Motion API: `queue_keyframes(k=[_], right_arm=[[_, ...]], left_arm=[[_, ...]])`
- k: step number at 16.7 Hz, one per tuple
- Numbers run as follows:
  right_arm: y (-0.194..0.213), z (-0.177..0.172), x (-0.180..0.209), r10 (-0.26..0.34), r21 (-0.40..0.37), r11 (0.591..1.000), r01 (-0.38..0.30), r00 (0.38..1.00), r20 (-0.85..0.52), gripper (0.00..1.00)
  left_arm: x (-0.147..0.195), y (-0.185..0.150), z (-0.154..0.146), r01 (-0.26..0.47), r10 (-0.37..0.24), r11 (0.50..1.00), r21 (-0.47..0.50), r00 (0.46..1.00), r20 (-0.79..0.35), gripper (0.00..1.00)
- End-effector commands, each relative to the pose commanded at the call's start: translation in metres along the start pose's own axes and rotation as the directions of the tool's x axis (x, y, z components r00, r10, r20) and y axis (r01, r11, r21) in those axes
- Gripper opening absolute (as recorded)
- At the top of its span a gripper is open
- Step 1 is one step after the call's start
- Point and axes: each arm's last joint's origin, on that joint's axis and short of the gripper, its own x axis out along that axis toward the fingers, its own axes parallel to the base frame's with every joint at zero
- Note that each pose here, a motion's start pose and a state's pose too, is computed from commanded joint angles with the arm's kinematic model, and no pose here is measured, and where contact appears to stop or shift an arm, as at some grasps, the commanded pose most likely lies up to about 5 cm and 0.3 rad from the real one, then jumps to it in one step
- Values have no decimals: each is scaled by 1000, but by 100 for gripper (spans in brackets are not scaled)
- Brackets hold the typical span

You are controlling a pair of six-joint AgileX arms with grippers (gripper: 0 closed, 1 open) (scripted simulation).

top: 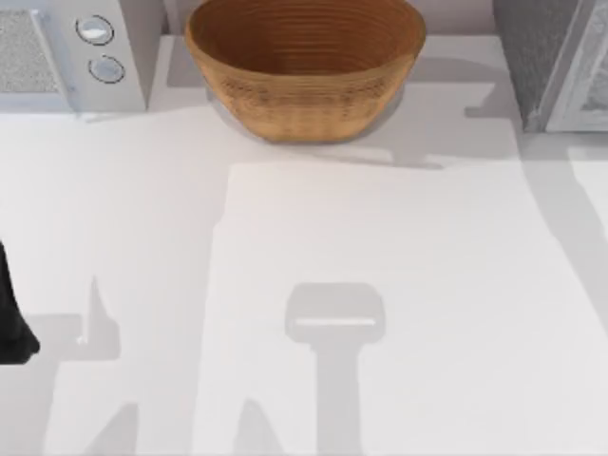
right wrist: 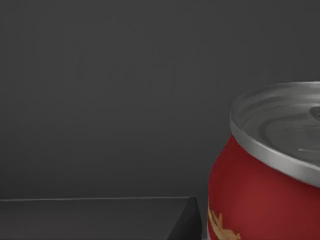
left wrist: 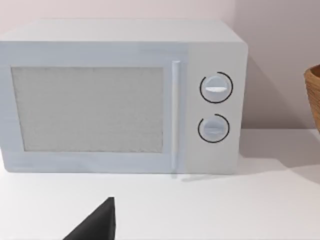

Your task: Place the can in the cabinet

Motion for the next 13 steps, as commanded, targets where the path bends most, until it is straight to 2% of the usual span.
queue_keyframes(k=[5,13], right_arm=[[3,12,28,6,-9,1000,-6,1000,4,0],[10,-7,100,13,-15,1000,-14,995,-103,0]], left_arm=[[0,0,0,0,0,1000,0,1000,0,100],[0,0,0,0,0,1000,0,1000,0,100]])
